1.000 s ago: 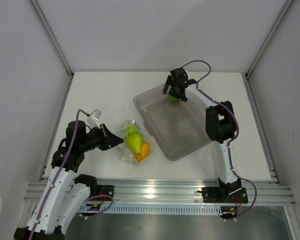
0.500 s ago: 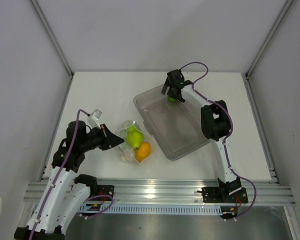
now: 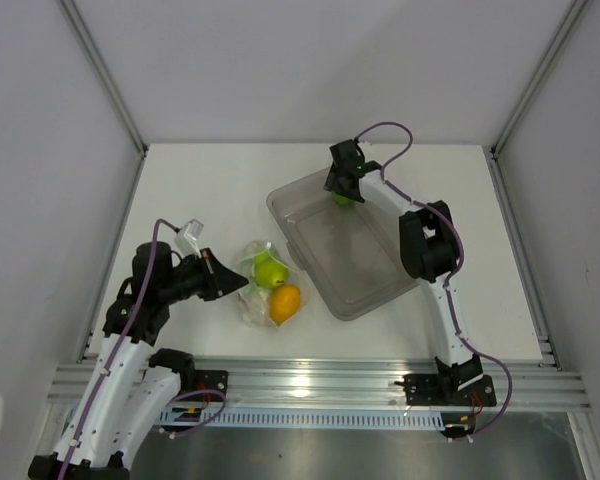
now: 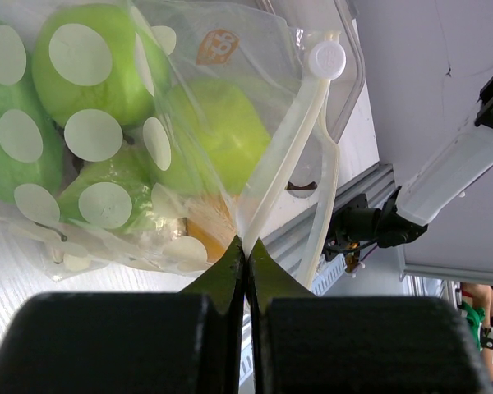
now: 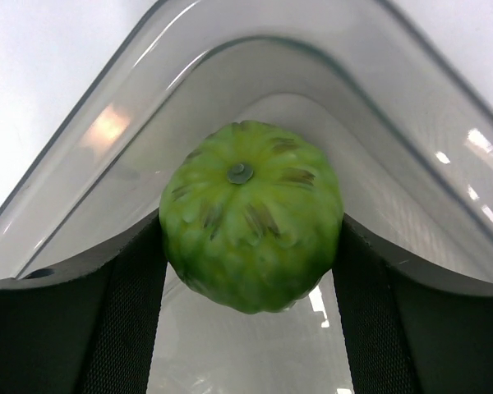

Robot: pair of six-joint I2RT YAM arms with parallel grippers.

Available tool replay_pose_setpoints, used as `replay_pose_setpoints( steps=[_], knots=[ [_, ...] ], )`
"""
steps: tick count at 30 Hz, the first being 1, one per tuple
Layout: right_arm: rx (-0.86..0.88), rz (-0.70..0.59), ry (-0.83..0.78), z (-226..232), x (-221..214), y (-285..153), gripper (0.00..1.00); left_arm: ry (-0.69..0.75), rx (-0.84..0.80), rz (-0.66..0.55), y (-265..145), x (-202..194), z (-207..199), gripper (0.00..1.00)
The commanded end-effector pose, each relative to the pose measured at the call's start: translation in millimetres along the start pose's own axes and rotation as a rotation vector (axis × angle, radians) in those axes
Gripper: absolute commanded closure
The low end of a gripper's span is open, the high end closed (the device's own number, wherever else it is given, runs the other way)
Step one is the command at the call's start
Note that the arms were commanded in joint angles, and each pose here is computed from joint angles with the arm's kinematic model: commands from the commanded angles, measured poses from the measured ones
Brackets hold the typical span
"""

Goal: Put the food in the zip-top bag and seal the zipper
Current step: Pick up the fake fruit from the bin.

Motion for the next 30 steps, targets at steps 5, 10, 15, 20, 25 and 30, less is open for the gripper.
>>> replay_pose_setpoints(
  steps=[5,10,15,20,25,30],
  knots=[
    [0.041,-0.064,-0.017,14,15,-38,0.92,0.013,-0.029,0.0,0,-1,-3,0.99],
    [0.074,-0.11,-0.037,20,22,-91,1.0,0.006,-0.018,0.005,1,-3,0,0.99],
    [0.128,-0.112,-0.086,18,-4,-149,1.0,0.01,-0.005,-0.004,0,1,-2,0.99],
    [0.252,-0.136,-0.141,26,-26,-230,1.0,0.018,0.007,-0.019,-4,5,-5,0.99],
    [0.391,-0.143,-0.241,40,-74,-306,1.0,0.018,0.041,-0.05,-9,9,-6,0.99],
    [0.527,-0.145,-0.27,44,-99,-370,1.0,0.013,0.073,-0.061,-14,10,-5,0.99]
  ],
)
Point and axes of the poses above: each gripper's point midway between its finger pads, its own y axis out along the fingers, its own z axis along the line the jaws close on, x = y × z, the point moved 4 cm from there along -y, back along the fingers, and after that the axes turned 3 degrees about -y, right-handed, at the moved point
